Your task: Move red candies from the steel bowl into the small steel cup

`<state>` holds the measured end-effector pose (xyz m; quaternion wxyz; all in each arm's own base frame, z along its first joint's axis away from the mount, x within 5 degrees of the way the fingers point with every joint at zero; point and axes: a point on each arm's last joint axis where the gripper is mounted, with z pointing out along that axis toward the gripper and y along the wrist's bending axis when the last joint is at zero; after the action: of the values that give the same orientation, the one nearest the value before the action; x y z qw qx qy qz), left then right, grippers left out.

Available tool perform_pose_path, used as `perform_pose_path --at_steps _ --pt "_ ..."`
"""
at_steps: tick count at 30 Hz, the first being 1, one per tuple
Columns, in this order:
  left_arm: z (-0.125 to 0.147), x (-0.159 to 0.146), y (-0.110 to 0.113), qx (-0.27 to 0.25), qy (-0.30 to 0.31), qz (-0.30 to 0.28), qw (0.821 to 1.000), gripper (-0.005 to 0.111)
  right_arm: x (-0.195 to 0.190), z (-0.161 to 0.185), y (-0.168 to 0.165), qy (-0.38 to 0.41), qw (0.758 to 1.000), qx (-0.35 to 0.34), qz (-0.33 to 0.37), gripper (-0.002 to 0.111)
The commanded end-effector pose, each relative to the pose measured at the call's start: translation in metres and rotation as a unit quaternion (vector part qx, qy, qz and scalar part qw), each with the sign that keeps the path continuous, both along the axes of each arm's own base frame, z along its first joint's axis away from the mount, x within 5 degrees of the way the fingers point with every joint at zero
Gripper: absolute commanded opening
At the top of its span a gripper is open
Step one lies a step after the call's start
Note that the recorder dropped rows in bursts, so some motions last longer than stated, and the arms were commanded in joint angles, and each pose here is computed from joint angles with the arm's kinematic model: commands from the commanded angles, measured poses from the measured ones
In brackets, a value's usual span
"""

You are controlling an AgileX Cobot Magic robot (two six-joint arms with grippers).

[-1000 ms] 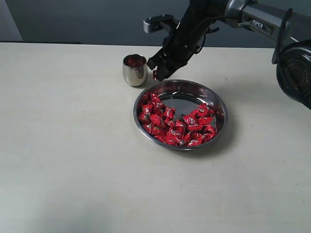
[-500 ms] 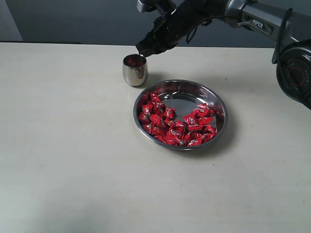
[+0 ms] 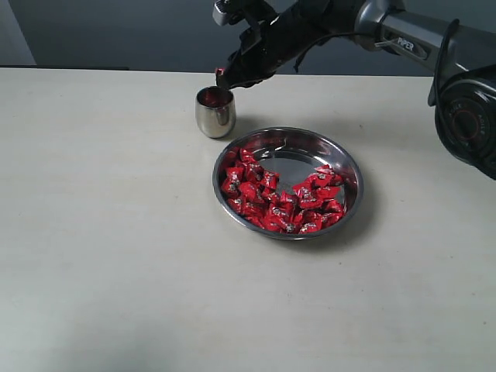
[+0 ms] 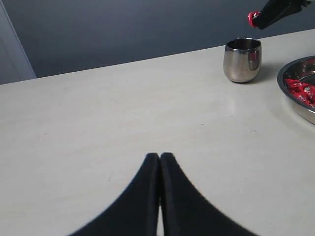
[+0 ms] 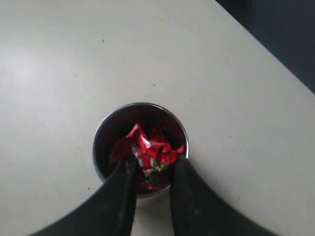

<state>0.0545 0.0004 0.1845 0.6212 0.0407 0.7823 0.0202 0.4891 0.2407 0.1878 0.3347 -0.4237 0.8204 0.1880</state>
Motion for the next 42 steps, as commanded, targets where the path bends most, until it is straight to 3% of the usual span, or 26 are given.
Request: perform_pose_path --at_steps 1,10,15,37,42 --pt "0.001 0.0 -0.001 -0.003 -0.005 -0.005 1.0 0.0 0.0 0.004 0.002 -0.021 1.0 0.005 0.019 -0.001" --pt "0.001 0.0 -0.001 -0.003 -0.005 -0.005 1.0 0.0 0.001 0.005 0.005 -0.036 0.999 0.005 0.02 0.0" --pt "0.001 0.0 -0.001 -0.003 -0.005 -0.005 1.0 0.0 -0.004 0.005 0.013 -0.031 0.999 0.012 0.028 0.021" --pt "0.001 0.0 -0.001 -0.003 -0.005 -0.005 1.0 0.0 -0.008 0.005 0.017 -0.029 0.998 0.006 0.048 0.022" --pt "0.001 0.0 -0.001 -0.003 -0.005 -0.005 1.0 0.0 -0.007 0.003 0.015 -0.033 0.998 -0.014 0.053 0.033"
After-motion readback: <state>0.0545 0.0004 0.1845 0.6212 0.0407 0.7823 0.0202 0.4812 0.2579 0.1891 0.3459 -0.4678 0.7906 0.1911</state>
